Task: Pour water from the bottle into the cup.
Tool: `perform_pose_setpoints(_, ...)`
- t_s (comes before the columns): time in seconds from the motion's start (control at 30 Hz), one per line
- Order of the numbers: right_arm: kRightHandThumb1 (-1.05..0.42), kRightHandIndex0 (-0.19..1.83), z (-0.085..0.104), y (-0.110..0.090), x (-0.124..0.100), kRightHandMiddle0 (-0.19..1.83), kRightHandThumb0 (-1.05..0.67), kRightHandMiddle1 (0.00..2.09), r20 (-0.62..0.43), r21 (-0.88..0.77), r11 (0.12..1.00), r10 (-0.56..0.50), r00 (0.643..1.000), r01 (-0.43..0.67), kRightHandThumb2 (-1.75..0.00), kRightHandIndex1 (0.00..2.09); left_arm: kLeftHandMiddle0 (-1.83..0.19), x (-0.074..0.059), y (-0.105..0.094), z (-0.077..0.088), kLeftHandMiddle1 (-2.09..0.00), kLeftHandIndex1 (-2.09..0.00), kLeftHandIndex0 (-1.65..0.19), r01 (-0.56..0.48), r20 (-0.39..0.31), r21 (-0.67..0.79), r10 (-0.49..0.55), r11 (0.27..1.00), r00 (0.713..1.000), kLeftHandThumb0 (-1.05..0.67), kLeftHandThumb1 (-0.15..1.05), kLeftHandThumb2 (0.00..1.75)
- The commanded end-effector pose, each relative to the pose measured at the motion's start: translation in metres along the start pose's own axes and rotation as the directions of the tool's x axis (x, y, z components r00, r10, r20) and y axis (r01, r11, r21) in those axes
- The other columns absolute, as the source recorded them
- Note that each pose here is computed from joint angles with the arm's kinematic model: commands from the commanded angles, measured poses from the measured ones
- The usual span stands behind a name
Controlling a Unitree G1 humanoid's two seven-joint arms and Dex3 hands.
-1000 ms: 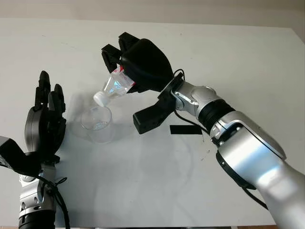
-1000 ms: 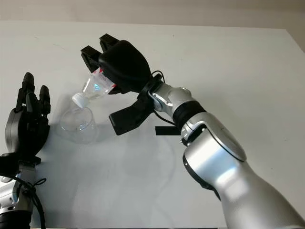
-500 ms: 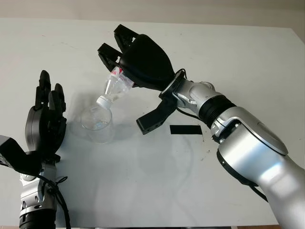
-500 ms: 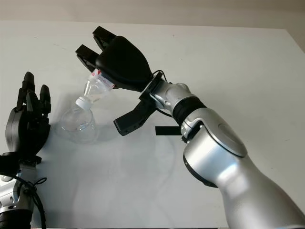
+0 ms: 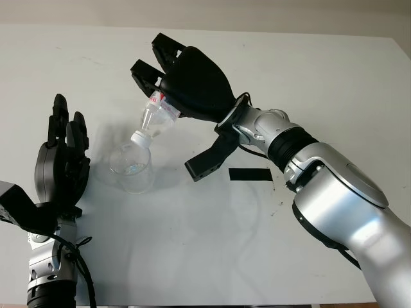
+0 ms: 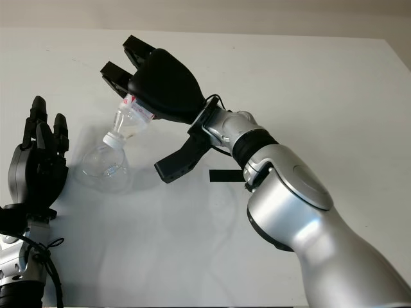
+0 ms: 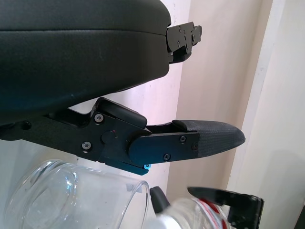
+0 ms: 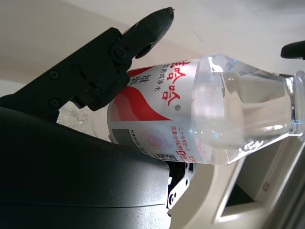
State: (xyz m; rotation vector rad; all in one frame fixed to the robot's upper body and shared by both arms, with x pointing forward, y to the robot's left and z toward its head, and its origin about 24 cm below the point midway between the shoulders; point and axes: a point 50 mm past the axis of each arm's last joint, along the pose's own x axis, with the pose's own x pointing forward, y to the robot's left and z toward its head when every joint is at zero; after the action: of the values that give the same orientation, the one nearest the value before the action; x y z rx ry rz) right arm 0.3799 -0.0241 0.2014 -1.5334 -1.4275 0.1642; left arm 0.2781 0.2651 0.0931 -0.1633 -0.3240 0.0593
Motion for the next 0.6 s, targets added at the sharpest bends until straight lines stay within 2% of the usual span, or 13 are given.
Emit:
perform_pose_setpoints(0.0,-0.96,1.15,-0.0061,-0.0133,0.0130,0.65,-0.44,1.42,0.039,-0.051,0.997,-0.057,0.998,0.059,-0.05,2.09,0.18,-0.0019,-0.0029,-0.0049,-0.05,-0.05,0.18,0.001,-0.011,-0.007,-0.001,1.000,1.000,-0.78,1.05,0.48)
perform_pose_setpoints(0.03,-0.96,1.15,-0.0052,-0.0133,0.0131,0.62,-0.44,1.54,0.053,-0.061,0.996,-0.064,0.997,0.067,-0.05,2.09,0.18,-0.0020,-0.0029,-0.0052,-0.05,-0.05,0.18,0.001,-0.012,-0.005,-0.001,1.000,1.000,-0.78,1.05,0.48)
perform_pose_setpoints(0.07,-0.99,1.19,-0.0043,-0.0133,0.0131,0.67,-0.44,1.85,0.067,-0.076,0.994,-0.070,0.995,0.075,-0.06,2.09,0.18,-0.0022,-0.0029,-0.0053,-0.05,-0.05,0.18,0.000,-0.012,-0.003,0.000,1.000,1.000,-0.78,1.05,0.49)
perform_pose_setpoints(0.13,-1.02,1.23,-0.0029,-0.0133,0.0131,0.76,-0.43,2.03,0.090,-0.098,0.991,-0.081,0.993,0.090,-0.06,2.09,0.17,-0.0026,-0.0031,-0.0055,-0.05,-0.05,0.18,0.001,-0.012,-0.005,-0.001,1.000,1.000,-0.78,1.05,0.49)
perform_pose_setpoints(0.2,-1.04,1.27,-0.0019,-0.0132,0.0135,0.84,-0.41,2.08,0.101,-0.107,0.990,-0.083,0.991,0.094,-0.06,2.09,0.17,-0.0028,-0.0032,-0.0057,-0.06,-0.05,0.17,0.000,-0.012,-0.006,0.000,1.000,1.000,-0.78,1.05,0.49)
perform_pose_setpoints(0.27,-1.04,1.27,-0.0012,-0.0131,0.0139,0.65,-0.43,2.09,0.109,-0.113,0.989,-0.083,0.991,0.095,-0.06,2.09,0.17,-0.0030,-0.0032,-0.0058,-0.06,-0.05,0.17,0.000,-0.012,-0.004,-0.001,1.000,1.000,-0.78,1.05,0.49)
perform_pose_setpoints(0.3,-1.03,1.26,-0.0009,-0.0131,0.0141,0.61,-0.43,2.08,0.110,-0.112,0.989,-0.084,0.990,0.096,-0.05,2.09,0.17,-0.0032,-0.0033,-0.0059,-0.05,-0.05,0.18,0.002,-0.012,-0.002,-0.002,1.000,1.000,-0.78,1.05,0.49)
perform_pose_setpoints(0.37,-1.01,1.25,-0.0005,-0.0132,0.0144,0.56,-0.44,1.93,0.111,-0.113,0.989,-0.088,0.990,0.101,-0.05,2.09,0.18,-0.0034,-0.0035,-0.0060,-0.05,-0.05,0.18,0.003,-0.011,-0.001,-0.003,1.000,1.000,-0.78,1.05,0.49)
perform_pose_setpoints(0.43,-1.01,1.26,-0.0003,-0.0132,0.0144,0.63,-0.43,2.05,0.107,-0.107,0.989,-0.092,0.990,0.104,-0.05,2.09,0.17,-0.0034,-0.0038,-0.0062,-0.05,-0.05,0.18,-0.001,-0.011,-0.001,0.001,1.000,1.000,-0.77,1.05,0.49)
perform_pose_setpoints(0.57,-1.03,1.27,-0.0010,-0.0129,0.0141,0.73,-0.43,2.09,0.067,-0.062,0.993,-0.092,0.993,0.097,-0.06,2.09,0.17,-0.0033,-0.0041,-0.0066,-0.05,-0.05,0.18,-0.005,-0.014,-0.001,0.005,1.000,1.000,-0.78,1.05,0.49)
